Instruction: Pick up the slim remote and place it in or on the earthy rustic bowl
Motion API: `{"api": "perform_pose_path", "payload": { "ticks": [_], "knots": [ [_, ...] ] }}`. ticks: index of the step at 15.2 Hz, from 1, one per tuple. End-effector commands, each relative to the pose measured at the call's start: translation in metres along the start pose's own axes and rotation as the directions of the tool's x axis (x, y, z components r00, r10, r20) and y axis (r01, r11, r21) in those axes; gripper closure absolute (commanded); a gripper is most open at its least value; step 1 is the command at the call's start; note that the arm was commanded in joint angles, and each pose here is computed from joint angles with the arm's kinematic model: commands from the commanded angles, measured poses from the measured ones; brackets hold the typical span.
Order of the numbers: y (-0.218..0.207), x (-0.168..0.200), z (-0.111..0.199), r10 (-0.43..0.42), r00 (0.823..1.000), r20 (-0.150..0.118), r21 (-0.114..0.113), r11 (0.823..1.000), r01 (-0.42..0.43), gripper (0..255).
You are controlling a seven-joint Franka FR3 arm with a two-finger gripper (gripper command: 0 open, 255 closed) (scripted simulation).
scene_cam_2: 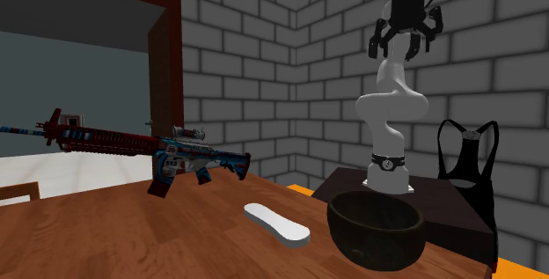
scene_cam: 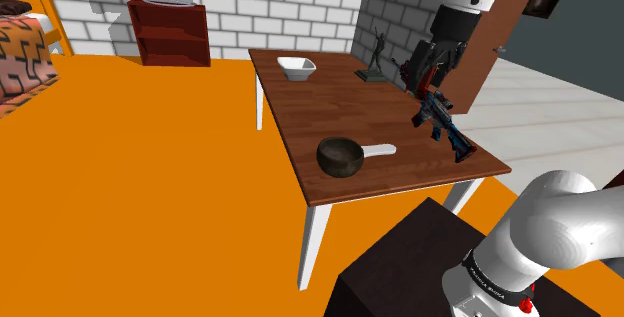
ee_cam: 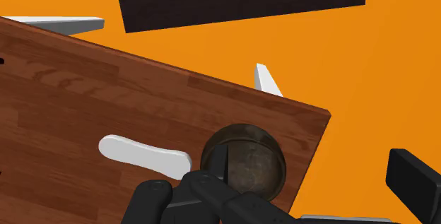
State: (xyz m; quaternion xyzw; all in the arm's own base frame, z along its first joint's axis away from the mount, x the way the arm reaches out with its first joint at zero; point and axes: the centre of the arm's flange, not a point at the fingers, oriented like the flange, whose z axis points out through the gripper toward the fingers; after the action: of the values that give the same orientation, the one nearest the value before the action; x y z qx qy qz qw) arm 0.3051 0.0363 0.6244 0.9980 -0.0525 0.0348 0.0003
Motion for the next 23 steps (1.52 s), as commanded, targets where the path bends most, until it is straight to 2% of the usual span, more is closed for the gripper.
{"api": "perform_pose_path", "payload": {
  "ticks": [1,6,9,12,17,20,23],
  "knots": [
    [0.0,0.0,0.0,0.0,1.0,0.0,0.0,1.0,0.0,0],
    [0.047,0.009,0.047,-0.153,0.988,0.007,0.009,0.988,0.153,0],
    [0.074,0.018,0.076,-0.244,0.97,0.011,0.014,0.97,0.244,0],
    [0.099,0.028,0.104,-0.332,0.943,0.014,0.02,0.943,0.332,0],
    [0.14,0.051,0.153,-0.473,0.881,0.018,0.031,0.881,0.472,0],
    [0.162,0.068,0.182,-0.552,0.834,0.02,0.037,0.834,0.551,0],
    [0.182,0.086,0.211,-0.627,0.779,0.021,0.044,0.779,0.625,0]
  ]
}}
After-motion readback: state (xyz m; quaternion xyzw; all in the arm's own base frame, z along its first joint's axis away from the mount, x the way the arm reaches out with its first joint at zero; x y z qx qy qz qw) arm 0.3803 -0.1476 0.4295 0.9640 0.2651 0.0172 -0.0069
